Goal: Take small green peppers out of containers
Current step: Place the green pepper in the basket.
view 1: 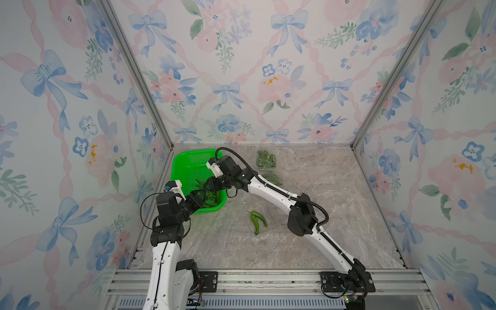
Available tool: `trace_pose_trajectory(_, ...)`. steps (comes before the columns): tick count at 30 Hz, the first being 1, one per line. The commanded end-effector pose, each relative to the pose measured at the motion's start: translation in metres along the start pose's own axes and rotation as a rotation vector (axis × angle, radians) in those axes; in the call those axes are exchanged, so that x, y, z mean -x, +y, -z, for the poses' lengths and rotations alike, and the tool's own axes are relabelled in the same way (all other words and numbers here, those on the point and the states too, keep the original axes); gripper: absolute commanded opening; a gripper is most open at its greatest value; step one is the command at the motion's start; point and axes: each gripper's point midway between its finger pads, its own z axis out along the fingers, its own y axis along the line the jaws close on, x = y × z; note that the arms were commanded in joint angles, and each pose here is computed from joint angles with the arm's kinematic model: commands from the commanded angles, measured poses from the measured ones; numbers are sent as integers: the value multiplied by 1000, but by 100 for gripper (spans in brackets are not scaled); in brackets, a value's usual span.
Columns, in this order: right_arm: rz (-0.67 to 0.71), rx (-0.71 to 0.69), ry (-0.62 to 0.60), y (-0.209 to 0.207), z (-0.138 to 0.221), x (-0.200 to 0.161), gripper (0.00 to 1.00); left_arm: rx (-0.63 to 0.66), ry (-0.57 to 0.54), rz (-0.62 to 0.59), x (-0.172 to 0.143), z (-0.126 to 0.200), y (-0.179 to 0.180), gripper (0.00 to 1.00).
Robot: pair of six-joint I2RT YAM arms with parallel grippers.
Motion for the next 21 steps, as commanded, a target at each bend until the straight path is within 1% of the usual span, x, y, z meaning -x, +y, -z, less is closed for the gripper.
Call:
trace_pose_trajectory(1, 36, 16, -22, 10, 31, 21, 41, -11, 30, -4, -7, -1, 1, 56)
trace_pose_trajectory(2, 51, 12, -19, 12, 38, 22, 46, -12, 29, -6, -6, -1, 1, 57)
trace_pose_trajectory(3, 68, -5, -20, 12, 48, 24, 48, -12, 31, -10, -6, -1, 0, 58)
trace_pose_trajectory(6, 107, -53, -40, 11, 79, 26, 48, -11, 61, -16, -11, -7, -2, 58)
trace_pose_trajectory(8, 115, -76, -53, 9, 103, 21, 49, -2, 73, -46, -15, -12, -8, 56)
trace_pose_trajectory(11, 121, -133, -61, 0, 141, 0, 51, 2, 99, -104, -25, -22, -27, 56)
trace_pose_trajectory(15, 71, -224, -47, -29, 178, -45, 50, 0, 170, -176, -50, -38, -53, 56)
trace_pose_trajectory(18, 32, -291, -5, -51, 193, -84, 50, 0, 243, -219, -73, -50, -64, 56)
trace_pose_trajectory(21, -14, -317, 14, -63, 200, -116, 50, 17, 320, -247, -99, -61, -66, 55)
